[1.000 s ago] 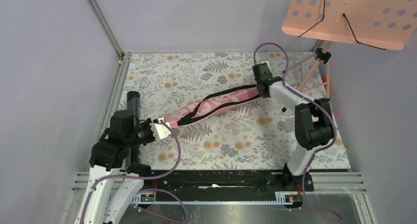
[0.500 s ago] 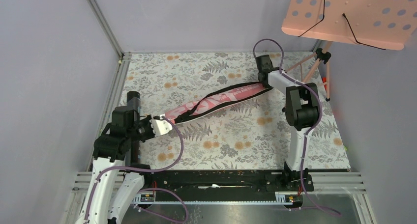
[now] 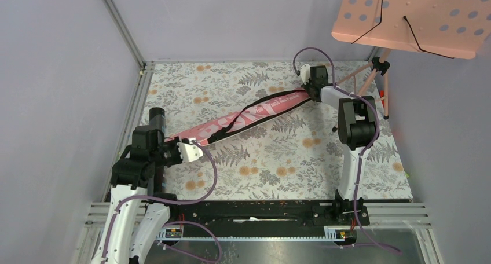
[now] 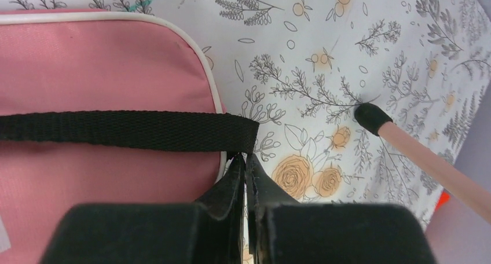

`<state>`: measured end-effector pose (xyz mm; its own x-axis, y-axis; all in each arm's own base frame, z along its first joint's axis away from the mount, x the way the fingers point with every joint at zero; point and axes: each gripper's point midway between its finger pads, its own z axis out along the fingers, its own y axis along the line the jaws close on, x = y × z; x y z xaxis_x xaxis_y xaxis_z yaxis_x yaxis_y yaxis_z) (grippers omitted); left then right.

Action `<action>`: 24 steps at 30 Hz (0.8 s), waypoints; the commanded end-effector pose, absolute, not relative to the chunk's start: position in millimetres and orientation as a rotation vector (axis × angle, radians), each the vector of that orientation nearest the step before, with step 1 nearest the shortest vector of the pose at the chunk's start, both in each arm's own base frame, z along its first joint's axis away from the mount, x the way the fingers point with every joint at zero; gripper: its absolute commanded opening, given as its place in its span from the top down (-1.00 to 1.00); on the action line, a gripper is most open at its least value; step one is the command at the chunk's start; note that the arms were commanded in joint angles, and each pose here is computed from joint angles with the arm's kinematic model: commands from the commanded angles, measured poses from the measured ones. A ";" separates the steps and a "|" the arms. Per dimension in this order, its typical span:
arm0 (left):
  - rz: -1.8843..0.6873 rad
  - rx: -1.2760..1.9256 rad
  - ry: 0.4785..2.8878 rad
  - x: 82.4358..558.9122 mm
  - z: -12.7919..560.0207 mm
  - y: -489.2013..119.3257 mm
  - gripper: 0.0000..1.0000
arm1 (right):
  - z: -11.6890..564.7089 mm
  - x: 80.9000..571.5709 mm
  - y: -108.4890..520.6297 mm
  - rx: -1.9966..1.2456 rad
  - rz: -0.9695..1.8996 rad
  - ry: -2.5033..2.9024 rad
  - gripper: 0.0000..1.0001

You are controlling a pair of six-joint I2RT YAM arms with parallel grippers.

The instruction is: Pack up the badminton gear

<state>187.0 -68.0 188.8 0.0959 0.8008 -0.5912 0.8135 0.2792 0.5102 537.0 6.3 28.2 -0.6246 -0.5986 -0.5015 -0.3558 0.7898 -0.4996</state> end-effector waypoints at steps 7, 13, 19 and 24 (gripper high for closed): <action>-0.050 1.517 1.735 166.0 172.9 -60.6 0.16 | 97.1 524.9 -35.6 -0.651 -0.386 2.182 0.31; -0.109 1.472 1.722 160.8 179.2 -69.4 -0.97 | 108.3 479.3 44.4 -0.994 -0.297 2.142 -0.33; -0.253 1.437 1.657 138.7 203.7 -90.1 -0.97 | 139.6 463.4 98.6 -1.053 -0.117 2.063 -0.71; -0.410 0.969 1.619 176.5 273.2 -113.0 -0.97 | 173.3 449.9 154.2 -1.066 -0.003 1.949 -0.99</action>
<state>147.1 -84.5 200.6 -0.0006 0.6810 -0.7323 0.8519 0.3839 0.3563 459.4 110.1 123.3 -0.3358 -0.7288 -0.5967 -0.6541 0.6363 -0.4091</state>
